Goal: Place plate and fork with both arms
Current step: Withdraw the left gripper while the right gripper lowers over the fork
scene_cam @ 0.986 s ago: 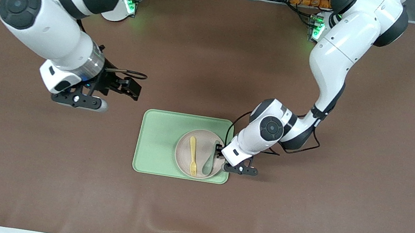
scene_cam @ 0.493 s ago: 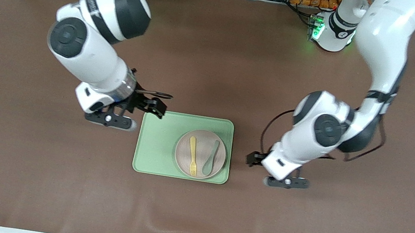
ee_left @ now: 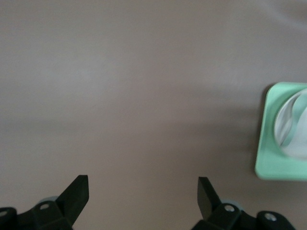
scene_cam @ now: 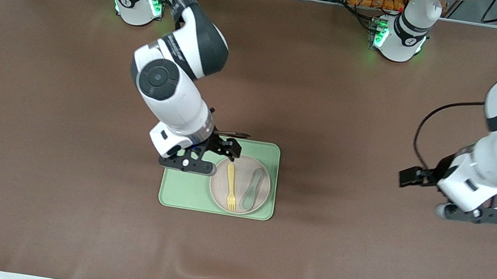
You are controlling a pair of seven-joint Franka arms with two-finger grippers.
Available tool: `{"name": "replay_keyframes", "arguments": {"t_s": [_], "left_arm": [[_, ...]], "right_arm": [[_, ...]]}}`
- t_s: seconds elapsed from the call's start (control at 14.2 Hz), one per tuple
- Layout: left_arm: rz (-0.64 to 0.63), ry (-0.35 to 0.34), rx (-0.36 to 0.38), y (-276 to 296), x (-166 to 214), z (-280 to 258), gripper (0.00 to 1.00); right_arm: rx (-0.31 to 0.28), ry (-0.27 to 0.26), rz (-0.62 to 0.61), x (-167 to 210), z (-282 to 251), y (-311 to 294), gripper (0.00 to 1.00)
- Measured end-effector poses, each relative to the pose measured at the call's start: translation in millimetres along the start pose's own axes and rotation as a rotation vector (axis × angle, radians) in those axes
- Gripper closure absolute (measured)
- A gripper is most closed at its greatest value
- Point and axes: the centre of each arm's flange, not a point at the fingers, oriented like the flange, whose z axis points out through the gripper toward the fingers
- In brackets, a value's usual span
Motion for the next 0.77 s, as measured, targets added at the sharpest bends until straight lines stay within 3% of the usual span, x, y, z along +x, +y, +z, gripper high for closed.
{"name": "replay_keyframes", "arguments": {"t_s": [0.35,0.77], "left_arm": [[-0.003,0.008,0.035,-48,-37,-41,0.0],[-0.025,0.028,0.052,-59,-58,-58,0.0]], "right_arm": [[-0.054,-0.002,-0.048,-5,87,-23,0.0],[-0.145,0.024,-0.094,0,138,-10,0.09]]}}
